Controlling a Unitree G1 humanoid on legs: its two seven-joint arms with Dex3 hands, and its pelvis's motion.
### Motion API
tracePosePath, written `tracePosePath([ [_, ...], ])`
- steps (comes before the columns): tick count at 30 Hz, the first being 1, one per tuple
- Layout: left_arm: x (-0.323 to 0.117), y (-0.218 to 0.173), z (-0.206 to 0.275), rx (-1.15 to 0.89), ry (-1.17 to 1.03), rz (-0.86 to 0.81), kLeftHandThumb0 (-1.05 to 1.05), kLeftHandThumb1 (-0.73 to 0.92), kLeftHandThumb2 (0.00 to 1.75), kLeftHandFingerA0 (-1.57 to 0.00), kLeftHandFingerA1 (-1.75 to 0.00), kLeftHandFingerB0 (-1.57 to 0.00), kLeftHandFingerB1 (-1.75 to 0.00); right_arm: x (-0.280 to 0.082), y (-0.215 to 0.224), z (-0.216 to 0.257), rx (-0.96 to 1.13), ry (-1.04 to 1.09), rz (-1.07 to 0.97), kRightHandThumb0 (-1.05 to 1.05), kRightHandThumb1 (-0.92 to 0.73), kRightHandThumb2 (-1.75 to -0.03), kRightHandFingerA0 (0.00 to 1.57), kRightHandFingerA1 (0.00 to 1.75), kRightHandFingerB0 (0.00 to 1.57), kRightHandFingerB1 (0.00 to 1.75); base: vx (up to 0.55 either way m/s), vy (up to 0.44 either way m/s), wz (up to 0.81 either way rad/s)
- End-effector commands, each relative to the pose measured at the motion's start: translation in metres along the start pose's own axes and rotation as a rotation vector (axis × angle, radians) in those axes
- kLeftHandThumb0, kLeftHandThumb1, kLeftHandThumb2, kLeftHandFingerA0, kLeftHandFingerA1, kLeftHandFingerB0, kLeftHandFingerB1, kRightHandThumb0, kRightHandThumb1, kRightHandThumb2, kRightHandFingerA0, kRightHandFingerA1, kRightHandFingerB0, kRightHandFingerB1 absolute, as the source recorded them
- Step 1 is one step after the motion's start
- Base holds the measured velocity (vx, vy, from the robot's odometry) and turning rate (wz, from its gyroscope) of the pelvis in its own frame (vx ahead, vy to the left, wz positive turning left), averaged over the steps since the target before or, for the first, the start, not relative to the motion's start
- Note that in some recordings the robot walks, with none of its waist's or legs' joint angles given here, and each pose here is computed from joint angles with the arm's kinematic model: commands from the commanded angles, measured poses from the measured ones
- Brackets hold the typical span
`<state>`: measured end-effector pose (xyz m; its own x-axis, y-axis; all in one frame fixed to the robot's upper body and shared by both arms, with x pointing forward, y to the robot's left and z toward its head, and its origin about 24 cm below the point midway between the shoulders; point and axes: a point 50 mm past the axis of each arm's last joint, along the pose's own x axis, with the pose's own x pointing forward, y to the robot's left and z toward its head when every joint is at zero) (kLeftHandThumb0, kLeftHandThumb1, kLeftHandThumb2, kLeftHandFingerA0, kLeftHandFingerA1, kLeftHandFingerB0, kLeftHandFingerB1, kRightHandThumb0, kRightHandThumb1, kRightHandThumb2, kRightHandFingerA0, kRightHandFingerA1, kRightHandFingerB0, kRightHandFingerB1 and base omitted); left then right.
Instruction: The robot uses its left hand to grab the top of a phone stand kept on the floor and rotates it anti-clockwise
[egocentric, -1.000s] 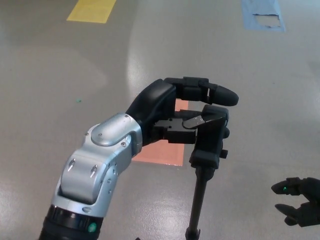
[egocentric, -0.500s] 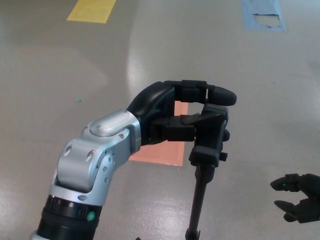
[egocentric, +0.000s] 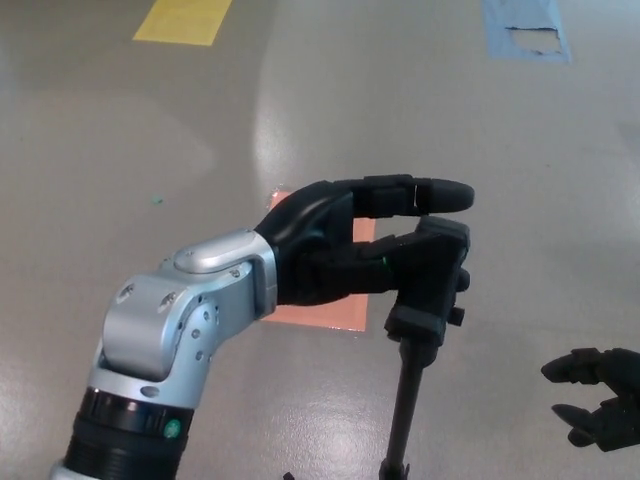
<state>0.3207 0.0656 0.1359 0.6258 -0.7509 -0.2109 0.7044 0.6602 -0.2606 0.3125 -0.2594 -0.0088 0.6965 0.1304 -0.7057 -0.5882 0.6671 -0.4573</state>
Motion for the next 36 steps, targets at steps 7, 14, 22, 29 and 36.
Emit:
tracePosePath([
  [7, -0.004, -0.002, -0.005, 0.023, -0.015, -0.212, -0.77, 0.49, 0.87, -0.05, -0.42, -0.05, -0.27, -0.004, -0.007, -0.001, -0.056, 0.008, -0.003, -0.4, -0.6, -1.03, 0.46, 0.61, 0.12, 0.46, 0.0, 0.0, 0.0],
  [14, -0.006, 0.0, -0.005, 0.018, -0.016, -0.232, -0.81, 0.53, 0.88, -0.07, -0.42, -0.1, -0.23, -0.004, -0.008, 0.0, -0.071, -0.001, -0.001, -0.53, -0.79, -0.64, 0.55, 0.41, 0.29, 0.33, 0.0, 0.0, 0.0],
  [22, -0.01, 0.009, -0.007, 0.024, -0.026, -0.199, -0.77, 0.52, 0.89, -0.04, -0.39, -0.07, -0.21, -0.004, -0.01, 0.001, -0.027, 0.006, -0.005, -0.54, -0.79, -0.64, 0.54, 0.4, 0.24, 0.31, 0.0, 0.0, 0.0],
  [29, -0.021, 0.028, -0.01, 0.007, -0.059, -0.077, -0.88, 0.56, 0.89, 0.0, -0.08, 0.0, -0.05, -0.001, -0.008, 0.003, -0.039, 0.023, -0.004, -0.53, -0.8, -0.64, 0.56, 0.4, 0.22, 0.3, 0.0, 0.0, 0.0],
  [36, -0.046, 0.068, -0.022, 0.007, -0.081, 0.167, -0.89, 0.57, 0.89, 0.0, 0.0, 0.0, -0.07, -0.001, -0.007, 0.001, -0.033, 0.033, 0.003, -0.53, -0.8, -0.63, 0.56, 0.41, 0.23, 0.3, 0.0, 0.0, 0.0],
])
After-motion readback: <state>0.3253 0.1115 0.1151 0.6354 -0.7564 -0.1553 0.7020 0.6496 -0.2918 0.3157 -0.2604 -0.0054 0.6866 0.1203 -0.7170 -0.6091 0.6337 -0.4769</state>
